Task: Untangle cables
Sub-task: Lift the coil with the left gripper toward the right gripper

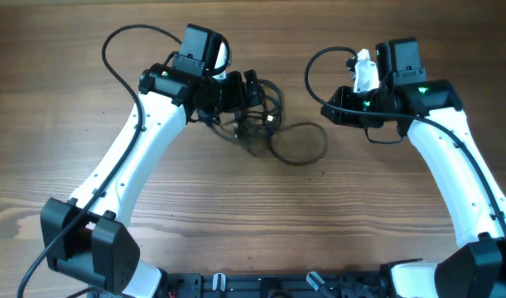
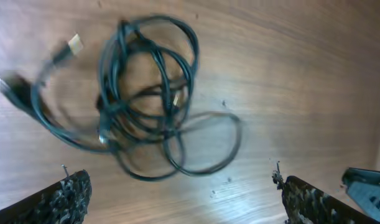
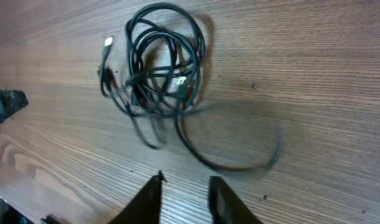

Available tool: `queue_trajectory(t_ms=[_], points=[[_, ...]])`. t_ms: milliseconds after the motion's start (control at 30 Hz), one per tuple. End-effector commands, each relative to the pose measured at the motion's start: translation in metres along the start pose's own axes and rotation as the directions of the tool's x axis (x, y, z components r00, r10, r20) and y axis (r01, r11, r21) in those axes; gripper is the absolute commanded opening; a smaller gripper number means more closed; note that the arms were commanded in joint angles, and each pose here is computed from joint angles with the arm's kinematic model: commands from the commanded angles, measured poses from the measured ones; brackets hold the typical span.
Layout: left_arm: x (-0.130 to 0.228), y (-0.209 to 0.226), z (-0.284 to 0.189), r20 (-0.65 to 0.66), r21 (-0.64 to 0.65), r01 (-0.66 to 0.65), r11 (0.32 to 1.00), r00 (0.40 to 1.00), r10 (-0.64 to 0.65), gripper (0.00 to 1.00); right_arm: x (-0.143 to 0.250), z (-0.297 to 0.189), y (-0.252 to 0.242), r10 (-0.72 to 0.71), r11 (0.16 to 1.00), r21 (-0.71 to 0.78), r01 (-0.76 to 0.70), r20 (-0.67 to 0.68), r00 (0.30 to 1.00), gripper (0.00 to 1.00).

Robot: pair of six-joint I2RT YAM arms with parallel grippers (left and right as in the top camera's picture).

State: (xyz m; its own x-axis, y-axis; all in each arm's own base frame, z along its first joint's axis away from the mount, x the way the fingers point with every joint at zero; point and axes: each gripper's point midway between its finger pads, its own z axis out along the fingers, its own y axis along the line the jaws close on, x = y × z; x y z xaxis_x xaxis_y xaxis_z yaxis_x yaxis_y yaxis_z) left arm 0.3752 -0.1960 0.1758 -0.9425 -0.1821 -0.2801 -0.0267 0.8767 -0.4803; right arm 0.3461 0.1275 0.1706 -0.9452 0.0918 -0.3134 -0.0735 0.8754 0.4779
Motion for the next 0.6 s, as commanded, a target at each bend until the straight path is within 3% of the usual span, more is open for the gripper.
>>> queue_trajectory(t_ms=[0, 100, 233, 333, 500, 567], points=[[-0.033, 0.0, -0.033, 0.137, -0.024, -0.085, 0.996, 0.987, 0.088, 1.0, -0.004, -0.003, -0.005, -0.001, 0.999, 0.043, -0.001, 0.026, 1.0, 0.34], [-0.035, 0.004, -0.025, 0.126, -0.029, -0.049, 0.998, 0.991, 0.053, 1.0, -0.006, -0.002, -0.006, -0.002, 0.999, 0.045, 0.001, 0.031, 1.0, 0.36], [-0.023, 0.035, 0.029, 0.006, -0.113, 0.08, 0.99, 0.997, -0.08, 0.73, -0.008, -0.002, -0.006, 0.013, 0.999, 0.05, -0.015, 0.039, 0.999, 0.43], [-0.013, 0.052, 0.053, -0.052, -0.171, 0.083, 0.982, 0.994, -0.093, 0.63, -0.008, -0.002, -0.006, 0.013, 0.999, 0.05, -0.015, 0.04, 0.999, 0.43], [0.0, 0.07, 0.085, -0.116, -0.235, 0.078, 0.969, 0.987, -0.107, 0.56, -0.008, -0.002, -0.007, 0.013, 0.999, 0.05, -0.015, 0.039, 0.999, 0.43], [0.009, 0.065, 0.089, -0.161, -0.226, -0.001, 0.974, 0.986, -0.036, 0.59, -0.008, -0.002, -0.007, 0.012, 0.999, 0.05, -0.014, 0.039, 0.999, 0.43]])
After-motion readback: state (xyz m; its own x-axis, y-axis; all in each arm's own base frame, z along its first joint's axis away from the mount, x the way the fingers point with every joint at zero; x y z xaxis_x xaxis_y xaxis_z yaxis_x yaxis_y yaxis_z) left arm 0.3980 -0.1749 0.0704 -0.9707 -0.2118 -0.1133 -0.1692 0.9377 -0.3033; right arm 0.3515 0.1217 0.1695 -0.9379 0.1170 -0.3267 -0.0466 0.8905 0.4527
